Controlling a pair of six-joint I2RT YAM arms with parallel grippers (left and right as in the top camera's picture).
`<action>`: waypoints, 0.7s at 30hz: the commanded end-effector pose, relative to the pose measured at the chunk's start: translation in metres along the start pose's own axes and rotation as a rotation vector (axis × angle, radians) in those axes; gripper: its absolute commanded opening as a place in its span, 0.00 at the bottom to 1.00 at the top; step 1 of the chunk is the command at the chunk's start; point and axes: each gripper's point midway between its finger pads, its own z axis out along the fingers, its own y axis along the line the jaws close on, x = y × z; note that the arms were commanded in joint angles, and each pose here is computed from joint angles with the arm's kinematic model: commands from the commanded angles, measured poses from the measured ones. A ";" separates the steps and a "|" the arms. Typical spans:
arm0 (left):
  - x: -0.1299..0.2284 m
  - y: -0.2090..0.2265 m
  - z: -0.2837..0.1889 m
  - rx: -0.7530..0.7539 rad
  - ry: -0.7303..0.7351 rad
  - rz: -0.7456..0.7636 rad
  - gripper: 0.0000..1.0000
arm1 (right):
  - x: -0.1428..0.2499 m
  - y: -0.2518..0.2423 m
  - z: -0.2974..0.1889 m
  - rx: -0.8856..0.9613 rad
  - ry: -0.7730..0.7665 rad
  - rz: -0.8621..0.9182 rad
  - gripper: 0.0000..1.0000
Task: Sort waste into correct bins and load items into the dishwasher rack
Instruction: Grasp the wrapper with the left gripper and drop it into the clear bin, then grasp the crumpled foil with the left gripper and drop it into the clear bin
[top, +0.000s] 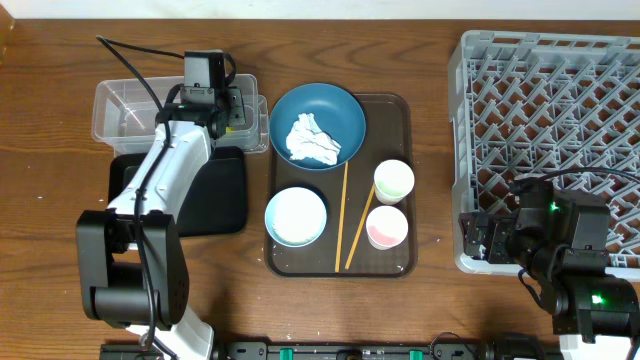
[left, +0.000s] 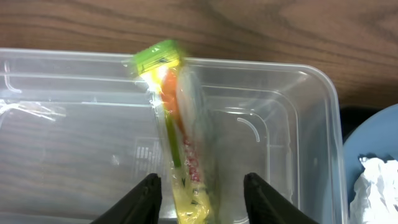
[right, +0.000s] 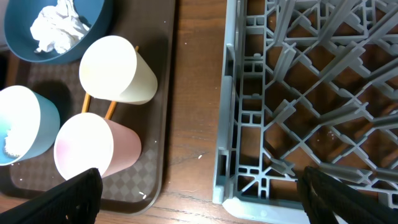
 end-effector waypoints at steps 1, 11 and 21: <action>-0.005 0.005 -0.011 -0.012 -0.017 -0.011 0.47 | -0.006 0.006 -0.005 -0.018 -0.018 -0.011 0.99; -0.014 -0.038 -0.072 0.259 -0.029 -0.069 0.48 | -0.006 0.006 -0.005 -0.017 -0.018 -0.010 0.99; 0.043 -0.129 -0.062 0.414 0.153 0.010 0.55 | -0.006 0.006 -0.005 -0.017 -0.018 -0.010 0.99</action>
